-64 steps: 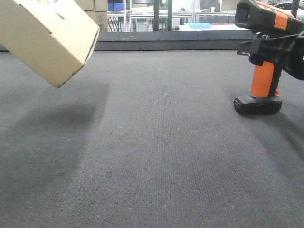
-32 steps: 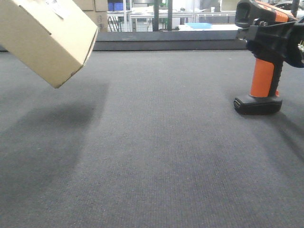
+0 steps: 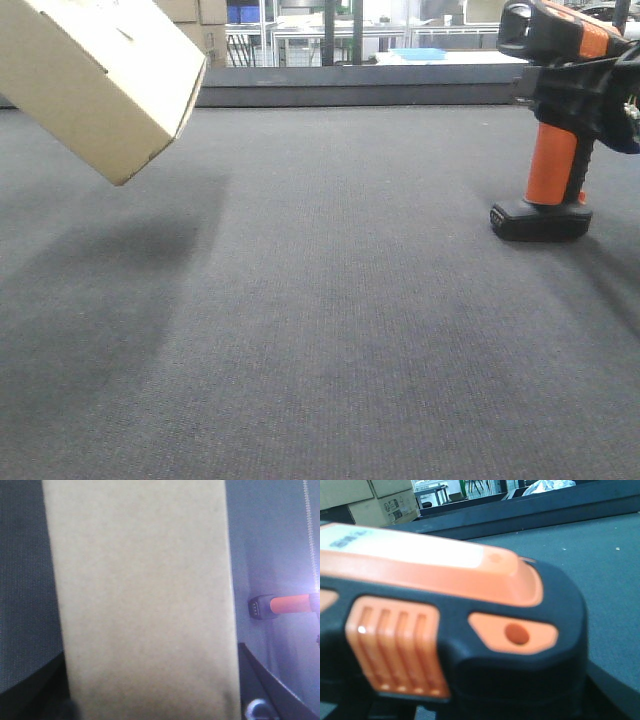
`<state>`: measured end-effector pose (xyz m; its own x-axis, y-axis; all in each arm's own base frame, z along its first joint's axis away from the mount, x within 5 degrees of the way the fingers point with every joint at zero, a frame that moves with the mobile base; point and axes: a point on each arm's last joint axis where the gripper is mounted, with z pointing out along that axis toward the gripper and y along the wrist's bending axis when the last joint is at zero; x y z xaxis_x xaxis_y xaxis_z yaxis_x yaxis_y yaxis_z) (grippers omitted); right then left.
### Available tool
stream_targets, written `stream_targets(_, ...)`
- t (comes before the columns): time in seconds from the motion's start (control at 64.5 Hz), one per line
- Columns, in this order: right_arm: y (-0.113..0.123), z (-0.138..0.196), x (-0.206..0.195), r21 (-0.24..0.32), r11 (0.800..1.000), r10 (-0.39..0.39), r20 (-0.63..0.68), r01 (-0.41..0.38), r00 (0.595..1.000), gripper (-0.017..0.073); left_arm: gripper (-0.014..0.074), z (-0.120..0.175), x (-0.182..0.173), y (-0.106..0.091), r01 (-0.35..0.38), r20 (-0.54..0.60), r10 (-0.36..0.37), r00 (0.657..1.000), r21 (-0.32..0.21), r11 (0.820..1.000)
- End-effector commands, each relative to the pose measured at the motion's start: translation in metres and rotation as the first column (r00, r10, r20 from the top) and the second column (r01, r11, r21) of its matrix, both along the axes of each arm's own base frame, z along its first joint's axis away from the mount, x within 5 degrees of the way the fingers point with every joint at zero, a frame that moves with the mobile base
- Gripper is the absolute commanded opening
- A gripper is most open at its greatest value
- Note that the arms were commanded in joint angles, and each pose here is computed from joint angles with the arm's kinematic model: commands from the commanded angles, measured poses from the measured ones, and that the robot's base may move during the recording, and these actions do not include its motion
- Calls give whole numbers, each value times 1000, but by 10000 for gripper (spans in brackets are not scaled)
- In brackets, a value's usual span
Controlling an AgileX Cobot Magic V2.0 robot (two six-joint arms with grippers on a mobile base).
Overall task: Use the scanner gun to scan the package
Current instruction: 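Grasp the orange scanner gun by its head with the right gripper, then lift the scanner gun and point it toward the held box label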
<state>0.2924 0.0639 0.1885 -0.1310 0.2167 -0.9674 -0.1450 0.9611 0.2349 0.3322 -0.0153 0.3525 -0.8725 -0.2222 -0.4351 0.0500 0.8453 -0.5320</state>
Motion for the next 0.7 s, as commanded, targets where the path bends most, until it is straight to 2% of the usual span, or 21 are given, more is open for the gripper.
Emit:
stream_targets(0.0, 0, 2, 2, 5, 1000, -5, 15, 5, 1000, -108, -111, 6, -1, -2, 1, 28, 0, 1000, -18, 1000)
stream_targets(0.047, 0, 2, 2, 5, 1000, -5, 15, 5, 1000, -167, -111, 6, -1, -2, 1, 28, 0, 1000, -16, 1000)
stream_targets(0.202, 0, 10, 1, 18, 1000, -8, 86, 7, 996, -155, -111, 3, -4, -2, 21, 2, -21, 1000, 6, 1000)
stream_targets(0.326, -1, 26, 1, -33, 999, -2, 134, 7, 991, -155, -111, 0, -8, 0, 53, -45, -51, 998, 40, 998)
stream_targets(0.465, 1, 51, 3, -173, 985, 21, 138, 3, 990, -155, -111, -3, -12, 2, 77, -85, -71, 994, 80, 994)
stream_targets(0.558, 3, 72, 7, -278, 961, 45, 104, -15, 994, -155, -111, -4, -13, 3, 87, -99, -77, 992, 96, 992)
stream_targets(0.589, 4, 81, 9, -321, 947, 57, 88, -26, 995, -155, -111, -4, -13, 3, 88, -101, -79, 992, 95, 992)
stream_targets(0.682, 5, 98, 13, -386, 921, 75, 67, -44, 995, -155, -111, -4, -13, 3, 88, -101, -79, 992, 95, 992)
